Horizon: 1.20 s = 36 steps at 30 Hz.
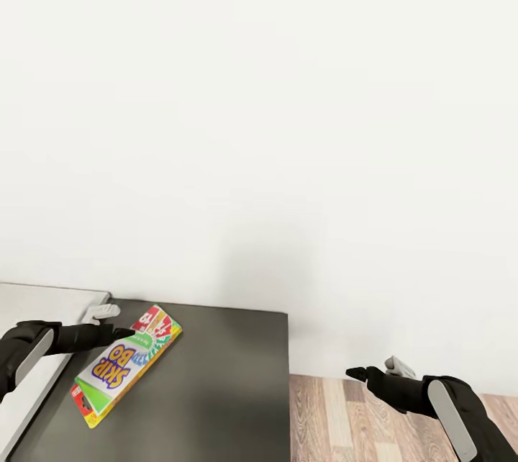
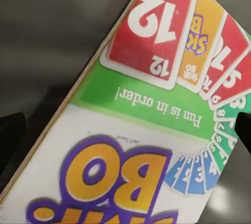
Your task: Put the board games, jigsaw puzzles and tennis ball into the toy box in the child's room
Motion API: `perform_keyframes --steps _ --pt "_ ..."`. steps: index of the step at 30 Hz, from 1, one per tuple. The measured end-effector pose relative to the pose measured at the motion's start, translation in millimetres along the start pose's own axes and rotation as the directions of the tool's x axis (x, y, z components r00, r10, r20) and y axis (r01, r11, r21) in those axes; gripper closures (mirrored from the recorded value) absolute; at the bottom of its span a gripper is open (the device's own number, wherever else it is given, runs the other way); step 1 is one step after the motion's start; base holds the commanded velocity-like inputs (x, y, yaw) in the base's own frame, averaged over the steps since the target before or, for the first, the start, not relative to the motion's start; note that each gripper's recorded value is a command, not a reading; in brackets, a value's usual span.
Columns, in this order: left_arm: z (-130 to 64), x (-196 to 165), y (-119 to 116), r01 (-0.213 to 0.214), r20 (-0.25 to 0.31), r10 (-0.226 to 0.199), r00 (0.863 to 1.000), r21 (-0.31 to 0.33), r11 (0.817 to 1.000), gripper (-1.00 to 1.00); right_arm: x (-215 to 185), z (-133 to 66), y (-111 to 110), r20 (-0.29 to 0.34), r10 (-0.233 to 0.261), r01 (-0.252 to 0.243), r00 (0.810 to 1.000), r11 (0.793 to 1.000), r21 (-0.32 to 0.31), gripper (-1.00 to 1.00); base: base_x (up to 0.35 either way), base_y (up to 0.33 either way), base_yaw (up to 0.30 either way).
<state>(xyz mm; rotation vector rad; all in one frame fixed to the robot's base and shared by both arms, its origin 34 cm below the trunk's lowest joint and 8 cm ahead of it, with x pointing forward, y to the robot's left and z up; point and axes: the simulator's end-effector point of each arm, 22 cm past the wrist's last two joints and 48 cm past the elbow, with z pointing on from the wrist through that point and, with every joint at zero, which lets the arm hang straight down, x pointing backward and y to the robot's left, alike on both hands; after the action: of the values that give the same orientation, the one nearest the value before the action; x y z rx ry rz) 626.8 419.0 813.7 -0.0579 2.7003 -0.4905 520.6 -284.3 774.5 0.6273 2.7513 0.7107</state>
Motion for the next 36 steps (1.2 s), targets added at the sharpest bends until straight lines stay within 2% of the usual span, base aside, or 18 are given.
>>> perform_keyframes --steps 8,36 --pt "5.7 -1 2 -0.022 0.013 0.022 1.000 -0.002 1.000 -1.00 3 3.6 -4 -0.010 0.005 -0.005 1.000 1.000 0.006 -1.00 0.000 0.000 0.000" --pt "24.5 19 7 -0.011 -0.033 0.011 0.999 -0.003 1.000 -1.00 15 15.9 -17 -0.046 0.025 -0.023 0.999 0.999 0.026 -1.00 0.000 0.000 0.000"
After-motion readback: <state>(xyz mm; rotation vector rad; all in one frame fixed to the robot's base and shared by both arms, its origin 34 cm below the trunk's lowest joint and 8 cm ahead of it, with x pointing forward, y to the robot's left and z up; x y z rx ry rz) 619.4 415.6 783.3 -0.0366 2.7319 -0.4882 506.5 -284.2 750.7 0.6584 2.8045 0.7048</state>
